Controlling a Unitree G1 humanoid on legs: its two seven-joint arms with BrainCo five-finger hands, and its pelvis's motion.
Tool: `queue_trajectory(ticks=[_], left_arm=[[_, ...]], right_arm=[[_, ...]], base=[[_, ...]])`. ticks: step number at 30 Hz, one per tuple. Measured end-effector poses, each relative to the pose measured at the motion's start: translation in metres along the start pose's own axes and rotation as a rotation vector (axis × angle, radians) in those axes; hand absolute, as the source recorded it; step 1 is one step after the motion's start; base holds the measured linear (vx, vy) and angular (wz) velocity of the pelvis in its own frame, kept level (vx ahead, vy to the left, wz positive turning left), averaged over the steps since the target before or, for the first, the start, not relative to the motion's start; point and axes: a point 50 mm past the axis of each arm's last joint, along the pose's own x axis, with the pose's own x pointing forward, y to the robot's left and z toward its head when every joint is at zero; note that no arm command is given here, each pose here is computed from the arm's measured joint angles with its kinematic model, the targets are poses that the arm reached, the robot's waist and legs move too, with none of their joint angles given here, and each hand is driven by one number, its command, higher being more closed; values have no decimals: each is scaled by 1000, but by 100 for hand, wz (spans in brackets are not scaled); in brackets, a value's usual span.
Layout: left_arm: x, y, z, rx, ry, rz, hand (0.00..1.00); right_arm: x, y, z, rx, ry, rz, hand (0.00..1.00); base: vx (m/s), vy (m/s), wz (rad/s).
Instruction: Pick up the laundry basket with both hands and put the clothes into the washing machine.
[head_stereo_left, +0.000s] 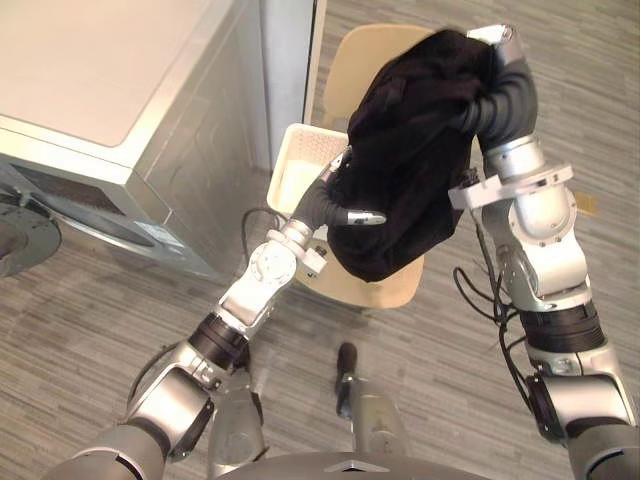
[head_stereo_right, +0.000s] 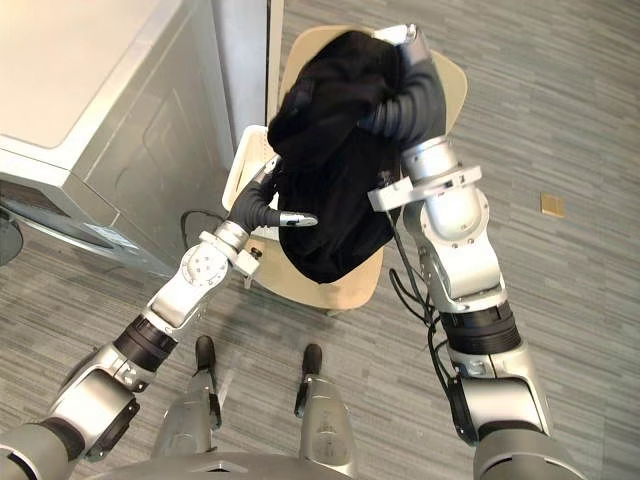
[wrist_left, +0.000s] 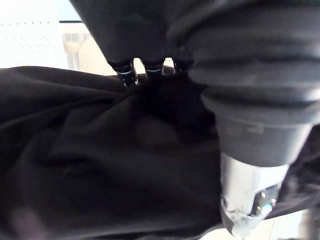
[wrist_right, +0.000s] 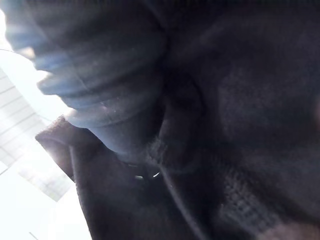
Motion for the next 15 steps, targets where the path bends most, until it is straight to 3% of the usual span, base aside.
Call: queue_trajectory(ticks=[9, 15], left_arm=[[24, -3, 18, 73, -41, -52, 0], [30, -4, 25, 22, -59, -26, 0]], right_arm=[[16, 10, 22, 115, -120, 46, 100], [16, 12, 23, 156, -122, 52, 100]], base=[[-30, -27, 2], [23, -51, 1]])
